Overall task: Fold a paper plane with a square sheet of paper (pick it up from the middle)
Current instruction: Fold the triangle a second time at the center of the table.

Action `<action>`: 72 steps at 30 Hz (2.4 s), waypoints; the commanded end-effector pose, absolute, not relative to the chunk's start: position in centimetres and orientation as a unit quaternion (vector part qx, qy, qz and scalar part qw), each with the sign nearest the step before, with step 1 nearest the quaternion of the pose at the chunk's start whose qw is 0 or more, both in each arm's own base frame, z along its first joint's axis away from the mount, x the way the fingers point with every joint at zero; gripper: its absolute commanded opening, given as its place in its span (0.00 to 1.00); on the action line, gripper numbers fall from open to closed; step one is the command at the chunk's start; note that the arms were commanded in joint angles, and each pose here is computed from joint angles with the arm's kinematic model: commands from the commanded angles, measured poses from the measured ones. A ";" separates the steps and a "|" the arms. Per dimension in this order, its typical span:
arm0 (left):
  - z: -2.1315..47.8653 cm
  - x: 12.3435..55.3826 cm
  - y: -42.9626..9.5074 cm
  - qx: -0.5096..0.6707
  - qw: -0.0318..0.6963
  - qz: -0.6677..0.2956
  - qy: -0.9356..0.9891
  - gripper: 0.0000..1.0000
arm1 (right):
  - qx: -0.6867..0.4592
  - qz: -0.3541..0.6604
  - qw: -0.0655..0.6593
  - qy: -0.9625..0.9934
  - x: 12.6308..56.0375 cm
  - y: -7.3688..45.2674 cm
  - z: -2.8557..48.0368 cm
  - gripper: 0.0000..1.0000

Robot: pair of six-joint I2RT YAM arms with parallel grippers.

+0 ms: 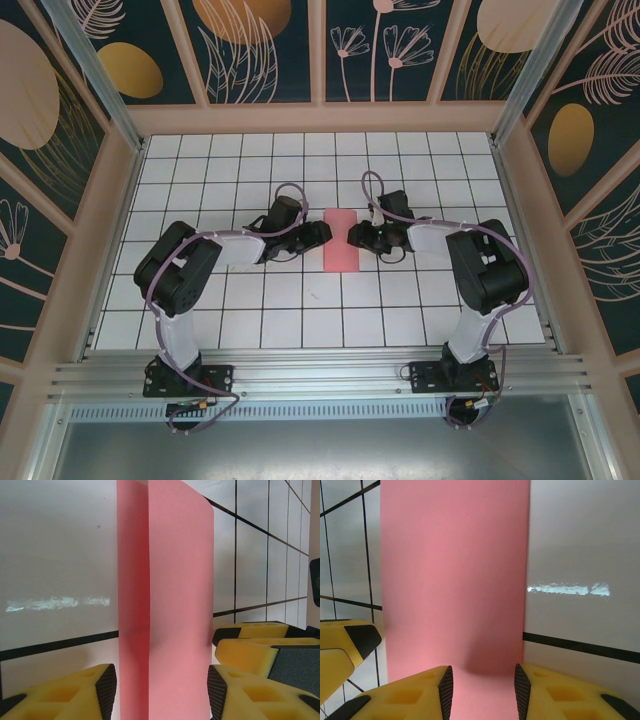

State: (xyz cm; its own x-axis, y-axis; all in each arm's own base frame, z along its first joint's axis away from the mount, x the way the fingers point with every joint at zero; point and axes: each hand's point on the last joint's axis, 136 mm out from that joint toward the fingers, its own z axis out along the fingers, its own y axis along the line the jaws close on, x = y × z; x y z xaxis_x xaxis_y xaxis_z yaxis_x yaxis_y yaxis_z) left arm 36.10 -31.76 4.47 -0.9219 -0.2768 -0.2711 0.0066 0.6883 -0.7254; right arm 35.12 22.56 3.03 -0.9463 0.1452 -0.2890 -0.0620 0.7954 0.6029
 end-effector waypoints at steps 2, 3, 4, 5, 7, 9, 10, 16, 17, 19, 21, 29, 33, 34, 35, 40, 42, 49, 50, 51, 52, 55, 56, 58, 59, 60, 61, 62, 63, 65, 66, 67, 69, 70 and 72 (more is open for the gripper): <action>4.2 36.2 -32.3 -0.064 0.176 -0.388 0.903 0.53 | 0.028 0.337 0.157 0.928 34.9 22.7 2.7 0.41; 4.2 36.1 -32.4 -0.065 0.173 -0.389 0.903 0.53 | 0.028 0.338 0.154 0.928 34.8 22.7 2.6 0.41; 4.1 36.1 -32.4 -0.064 0.172 -0.390 0.902 0.53 | 0.029 0.339 0.153 0.928 34.8 22.7 2.5 0.41; 4.1 36.1 -32.6 -0.063 0.170 -0.394 0.901 0.53 | 0.029 0.340 0.151 0.928 34.7 22.7 2.4 0.41; 4.1 36.0 -32.9 -0.062 0.165 -0.403 0.898 0.53 | 0.029 0.339 0.149 0.928 34.6 22.7 2.2 0.41; 4.0 35.9 -33.1 -0.064 0.158 -0.410 0.896 0.53 | 0.030 0.338 0.149 0.929 34.7 22.6 2.1 0.41; 4.0 35.8 -33.3 -0.063 0.155 -0.413 0.895 0.53 | 0.030 0.338 0.148 0.929 34.7 22.6 2.0 0.41; 3.7 35.8 -32.9 -0.068 0.156 -0.404 0.899 0.53 | 0.031 0.335 0.145 0.930 34.5 22.4 1.6 0.39; 3.7 35.8 -33.0 -0.067 0.153 -0.406 0.898 0.53 | 0.031 0.336 0.144 0.930 34.6 22.5 1.7 0.39; 3.7 35.6 -33.3 -0.067 0.150 -0.416 0.895 0.52 | 0.031 0.335 0.143 0.931 34.5 22.4 1.6 0.39; 4.0 35.5 -33.6 -0.063 0.147 -0.428 0.890 0.51 | 0.031 0.335 0.144 0.931 34.5 22.4 1.6 0.39; 4.0 35.5 -34.4 -0.058 0.134 -0.447 0.882 0.41 | 0.028 0.336 0.144 0.930 34.6 22.5 1.8 0.39; 4.4 35.5 -34.6 -0.062 0.133 -0.459 0.876 0.25 | 0.024 0.341 0.150 0.928 34.8 22.7 2.4 0.40; 4.5 35.5 -34.7 -0.063 0.133 -0.461 0.875 0.21 | 0.022 0.342 0.155 0.926 34.9 22.7 2.9 0.40; 4.6 35.5 -34.6 -0.066 0.136 -0.462 0.874 0.15 | 0.021 0.341 0.163 0.925 35.0 22.6 3.4 0.41; 4.5 35.2 -33.6 -0.083 0.143 -0.447 0.879 0.01 | 0.019 0.317 0.206 0.926 35.3 21.4 5.7 0.39; 3.9 34.7 -33.1 -0.087 0.139 -0.440 0.883 0.00 | 0.012 0.334 0.209 0.919 34.9 21.8 6.5 0.31; 2.5 33.9 -32.1 -0.083 0.135 -0.411 0.898 0.04 | 0.004 0.387 0.173 0.906 33.7 24.4 5.9 0.15; 2.5 33.9 -32.1 -0.080 0.133 -0.413 0.898 0.04 | -0.001 0.390 0.172 0.905 33.4 24.7 5.7 0.16; 2.5 33.8 -32.3 -0.079 0.130 -0.415 0.897 0.05 | -0.011 0.392 0.177 0.903 33.2 25.1 5.9 0.18; 2.6 33.7 -32.4 -0.079 0.128 -0.418 0.896 0.05 | -0.025 0.391 0.186 0.901 33.0 25.6 6.2 0.22; 3.1 33.7 -32.2 -0.080 0.130 -0.415 0.897 0.05 | -0.061 0.353 0.233 0.904 32.6 25.7 6.9 0.28; 3.4 33.6 -32.1 -0.080 0.130 -0.414 0.898 0.05 | -0.092 0.330 0.261 0.903 32.4 25.8 7.4 0.29; 3.8 33.6 -32.1 -0.083 0.128 -0.413 0.898 0.05 | -0.165 0.278 0.315 0.893 31.6 26.5 7.9 0.32; 4.1 33.5 -32.1 -0.084 0.127 -0.415 0.897 0.05 | -0.201 0.256 0.337 0.883 31.0 26.9 8.2 0.34; 4.3 33.4 -32.1 -0.086 0.125 -0.417 0.896 0.05 | -0.230 0.241 0.354 0.874 30.5 27.4 8.4 0.35; 4.6 33.3 -32.0 -0.088 0.125 -0.417 0.896 0.05 | -0.263 0.229 0.372 0.860 29.8 27.9 8.6 0.37; 4.9 33.4 -31.9 -0.092 0.126 -0.416 0.896 0.05 | -0.291 0.218 0.386 0.848 29.0 28.4 8.7 0.39; 5.0 33.4 -31.9 -0.097 0.124 -0.417 0.895 0.06 | -0.309 0.207 0.397 0.839 28.6 28.7 8.7 0.40; 5.2 33.3 -32.0 -0.099 0.121 -0.419 0.894 0.06 | -0.333 0.199 0.413 0.824 27.6 29.3 8.7 0.43; 5.2 33.3 -32.0 -0.101 0.117 -0.421 0.894 0.06 | -0.344 0.204 0.415 0.817 27.1 29.6 8.7 0.44; 5.3 33.2 -32.2 -0.099 0.114 -0.425 0.893 0.07 | -0.355 0.206 0.417 0.811 26.6 30.0 8.7 0.45; 5.3 33.3 -32.2 -0.100 0.113 -0.425 0.892 0.07 | -0.376 0.200 0.418 0.802 25.8 30.7 8.5 0.47; 5.3 33.2 -32.3 -0.100 0.112 -0.425 0.893 0.07 | -0.386 0.194 0.418 0.799 25.4 31.0 8.2 0.49; 5.4 33.2 -32.3 -0.099 0.112 -0.426 0.892 0.07 | -0.390 0.165 0.417 0.804 25.6 31.1 7.5 0.51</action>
